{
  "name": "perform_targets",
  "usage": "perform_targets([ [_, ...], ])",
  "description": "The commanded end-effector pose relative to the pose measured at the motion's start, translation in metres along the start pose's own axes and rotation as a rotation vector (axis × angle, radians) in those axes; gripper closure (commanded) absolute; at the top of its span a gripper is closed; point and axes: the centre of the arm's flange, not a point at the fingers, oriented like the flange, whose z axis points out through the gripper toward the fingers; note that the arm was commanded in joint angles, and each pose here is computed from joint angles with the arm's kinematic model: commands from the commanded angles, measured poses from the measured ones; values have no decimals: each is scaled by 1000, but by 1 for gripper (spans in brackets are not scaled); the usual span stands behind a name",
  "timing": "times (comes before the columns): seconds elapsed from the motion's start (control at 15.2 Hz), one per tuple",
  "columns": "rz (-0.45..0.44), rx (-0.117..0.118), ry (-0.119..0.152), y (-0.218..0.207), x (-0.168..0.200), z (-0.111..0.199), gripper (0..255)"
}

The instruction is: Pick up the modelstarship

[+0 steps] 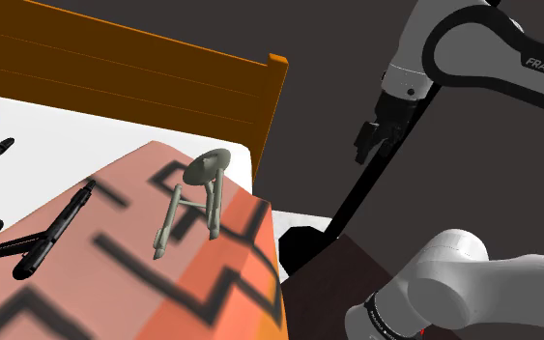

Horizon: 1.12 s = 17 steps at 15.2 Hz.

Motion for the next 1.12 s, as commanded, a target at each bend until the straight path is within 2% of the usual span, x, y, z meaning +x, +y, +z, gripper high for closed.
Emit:
perform_targets([
  [0.0, 0, 0, 0, 0, 0, 0, 0],
  [1.06, 254, 40, 29, -171, 93, 59, 0],
])
